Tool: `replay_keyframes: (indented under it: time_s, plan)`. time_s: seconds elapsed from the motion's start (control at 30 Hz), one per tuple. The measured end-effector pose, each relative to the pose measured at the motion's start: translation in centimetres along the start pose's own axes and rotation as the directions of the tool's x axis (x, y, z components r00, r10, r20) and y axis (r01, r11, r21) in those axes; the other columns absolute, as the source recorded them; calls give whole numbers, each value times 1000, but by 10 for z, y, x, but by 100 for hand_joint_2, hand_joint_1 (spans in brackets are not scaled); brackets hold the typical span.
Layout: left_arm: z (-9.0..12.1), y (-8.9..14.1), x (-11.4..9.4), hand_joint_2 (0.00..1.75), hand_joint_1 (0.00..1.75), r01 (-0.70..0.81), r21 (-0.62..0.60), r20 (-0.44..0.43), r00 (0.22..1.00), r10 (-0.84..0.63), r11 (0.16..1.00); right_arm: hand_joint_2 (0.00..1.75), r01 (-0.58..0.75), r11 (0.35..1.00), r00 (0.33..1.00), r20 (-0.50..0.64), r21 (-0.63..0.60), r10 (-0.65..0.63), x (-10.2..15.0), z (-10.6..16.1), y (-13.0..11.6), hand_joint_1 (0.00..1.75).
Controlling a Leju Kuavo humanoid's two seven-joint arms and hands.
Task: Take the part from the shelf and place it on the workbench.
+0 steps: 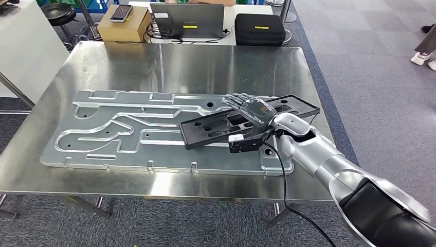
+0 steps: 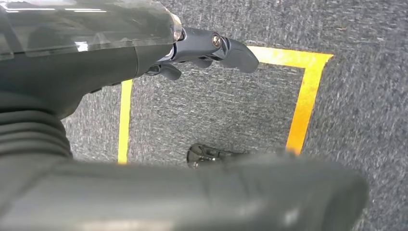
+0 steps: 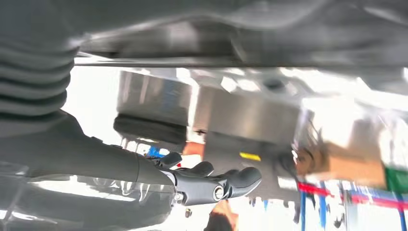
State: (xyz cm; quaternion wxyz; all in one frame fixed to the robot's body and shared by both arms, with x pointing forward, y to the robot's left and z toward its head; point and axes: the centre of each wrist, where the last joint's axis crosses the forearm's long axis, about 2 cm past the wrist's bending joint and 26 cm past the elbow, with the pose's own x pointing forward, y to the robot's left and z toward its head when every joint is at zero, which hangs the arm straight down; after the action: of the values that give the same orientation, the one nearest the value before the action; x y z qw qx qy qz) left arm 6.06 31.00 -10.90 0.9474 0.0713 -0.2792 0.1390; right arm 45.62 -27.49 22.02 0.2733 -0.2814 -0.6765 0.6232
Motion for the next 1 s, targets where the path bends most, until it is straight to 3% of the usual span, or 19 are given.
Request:
replay_keyframes:
  time_s: [0.23,0.33,0.43,0.5,0.6,0.67,0.8,1.0]
  plan:
    - [1,-3,-2,0,0,-5,-4,-4,1000,5,1000,0,159,975,986,67,-153,-151,12,-14,-26,0]
    - [2,-3,-3,0,0,-9,-3,-3,1000,9,1000,0,330,920,942,138,-211,-306,15,-15,-33,0]
    - [2,-3,-3,0,0,-15,-1,-3,1000,15,1000,0,537,790,842,238,-295,-484,15,-14,-51,0]
    - [3,-2,-5,0,0,-23,4,-6,1000,23,1000,0,678,660,735,326,-323,-595,17,-10,-58,0]
    - [4,0,-9,0,0,-44,14,-13,999,44,999,0,787,481,616,462,-386,-638,22,0,-67,0]
    - [5,0,-11,0,0,-67,20,-11,998,67,998,0,763,428,644,512,-484,-568,26,11,-76,0]
    - [7,2,-16,0,0,-122,36,-3,992,122,992,0,589,388,805,475,-709,-356,42,50,-79,0]
    - [9,4,-18,0,0,-154,49,2,988,154,987,0,486,275,868,422,-830,-261,66,94,-72,0]
